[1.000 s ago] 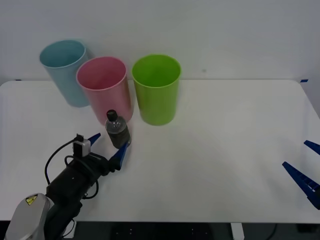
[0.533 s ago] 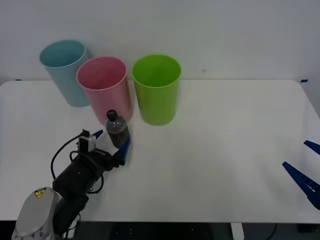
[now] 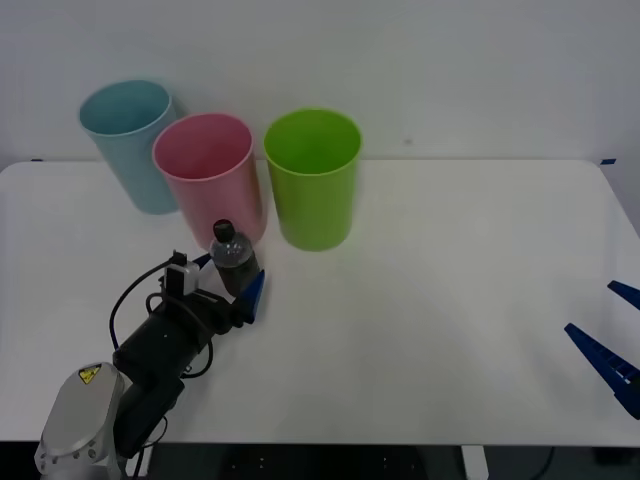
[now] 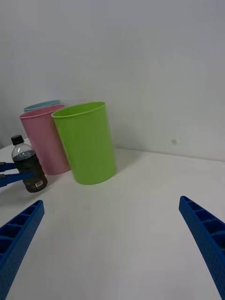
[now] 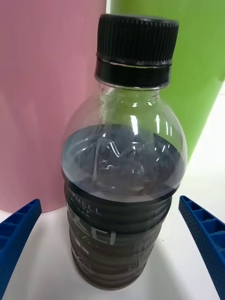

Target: Grasp the object on the table and drop it into the matching bin: aluminum can to the light blue bin, PET bottle to the pink bin.

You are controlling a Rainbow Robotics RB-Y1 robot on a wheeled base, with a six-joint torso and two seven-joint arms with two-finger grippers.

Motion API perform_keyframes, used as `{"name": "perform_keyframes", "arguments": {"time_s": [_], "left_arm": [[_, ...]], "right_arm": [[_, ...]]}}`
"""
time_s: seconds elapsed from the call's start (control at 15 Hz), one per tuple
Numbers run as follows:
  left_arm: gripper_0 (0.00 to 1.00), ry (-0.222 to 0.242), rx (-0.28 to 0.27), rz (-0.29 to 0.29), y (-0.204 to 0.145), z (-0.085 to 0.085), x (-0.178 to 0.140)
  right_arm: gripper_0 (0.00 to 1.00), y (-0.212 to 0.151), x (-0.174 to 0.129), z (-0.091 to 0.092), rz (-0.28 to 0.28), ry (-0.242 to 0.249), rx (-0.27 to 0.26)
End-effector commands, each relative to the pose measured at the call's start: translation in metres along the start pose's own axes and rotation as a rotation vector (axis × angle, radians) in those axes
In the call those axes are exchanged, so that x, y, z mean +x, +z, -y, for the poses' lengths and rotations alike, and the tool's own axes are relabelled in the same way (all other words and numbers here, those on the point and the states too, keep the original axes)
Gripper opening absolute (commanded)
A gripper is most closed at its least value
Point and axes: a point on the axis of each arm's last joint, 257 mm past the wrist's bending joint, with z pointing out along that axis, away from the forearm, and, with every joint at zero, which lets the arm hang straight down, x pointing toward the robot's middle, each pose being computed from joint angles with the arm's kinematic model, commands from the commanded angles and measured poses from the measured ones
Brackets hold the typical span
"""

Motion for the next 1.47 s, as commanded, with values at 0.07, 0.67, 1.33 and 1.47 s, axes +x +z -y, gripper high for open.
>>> {"name": "perform_keyframes", "arguments": {"time_s": [0.07,0.67,1.33,1.47], "left_arm": [[1.0,0.0,0.005,0.0,0.001,0.002,0.0],[0.05,0.007,0.006,0.002,0.007,0.008,-0.003],[0.0,-0.02,0.06,0.02,0.009,0.022,-0.01],[0.0,-0.02,0.069,0.018,0.001,0.008,-0.012]], "right_arm": [[1.0,0.0,0.0,0.0,0.0,0.0,0.0],[1.0,0.0,0.0,0.0,0.0,0.0,0.0],[1.0,0.0,0.0,0.0,0.0,0.0,0.0],[1.0,0.0,0.0,0.0,0.0,0.0,0.0]]}}
